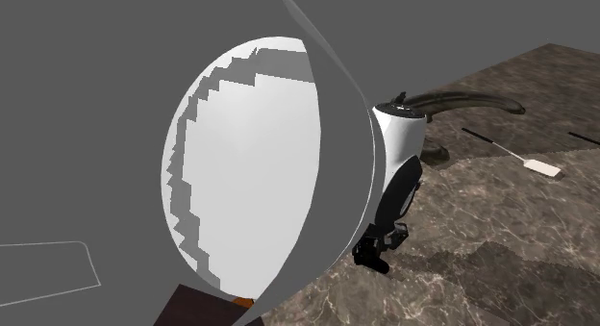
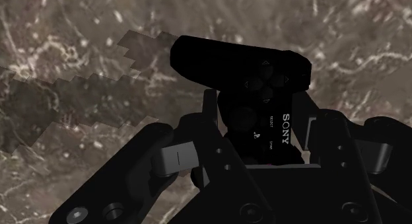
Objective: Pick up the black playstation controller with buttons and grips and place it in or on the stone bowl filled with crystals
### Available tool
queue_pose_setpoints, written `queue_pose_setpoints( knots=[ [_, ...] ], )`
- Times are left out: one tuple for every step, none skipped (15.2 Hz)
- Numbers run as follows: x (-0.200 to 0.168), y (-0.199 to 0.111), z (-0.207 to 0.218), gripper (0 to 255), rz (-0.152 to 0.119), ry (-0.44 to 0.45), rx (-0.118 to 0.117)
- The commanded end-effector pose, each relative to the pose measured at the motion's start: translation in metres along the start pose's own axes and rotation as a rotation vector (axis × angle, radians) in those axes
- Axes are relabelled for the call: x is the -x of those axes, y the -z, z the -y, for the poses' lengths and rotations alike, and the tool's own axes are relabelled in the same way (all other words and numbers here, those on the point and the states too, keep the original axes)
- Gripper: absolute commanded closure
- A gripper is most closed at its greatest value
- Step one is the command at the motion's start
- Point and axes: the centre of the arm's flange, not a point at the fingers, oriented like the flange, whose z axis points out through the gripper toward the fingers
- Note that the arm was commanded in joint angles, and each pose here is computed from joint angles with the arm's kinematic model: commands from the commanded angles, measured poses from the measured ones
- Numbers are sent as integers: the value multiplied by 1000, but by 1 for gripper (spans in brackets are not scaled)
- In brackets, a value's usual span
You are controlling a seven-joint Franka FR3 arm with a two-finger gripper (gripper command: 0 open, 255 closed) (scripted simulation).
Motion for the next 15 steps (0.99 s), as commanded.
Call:
queue_pose_setpoints(
  knots=[
    [0,0,0,255,0,0,0],
    [0,0,0,255,0,0,0],
    [0,0,0,255,0,0,0],
    [0,0,0,255,0,0,0],
    [0,0,0,255,0,0,0],
    [0,0,0,255,0,0,0],
    [0,0,0,255,0,0,0],
    [1,5,0,255,0,0,0],
    [1,10,0,255,0,0,0],
    [1,16,-1,255,0,0,0],
    [2,21,-1,255,0,0,0],
    [3,26,-1,255,0,0,0],
    [3,32,-1,255,0,0,0],
    [4,37,-1,255,0,0,0],
    [4,42,-1,255,0,0,0]
  ],
)
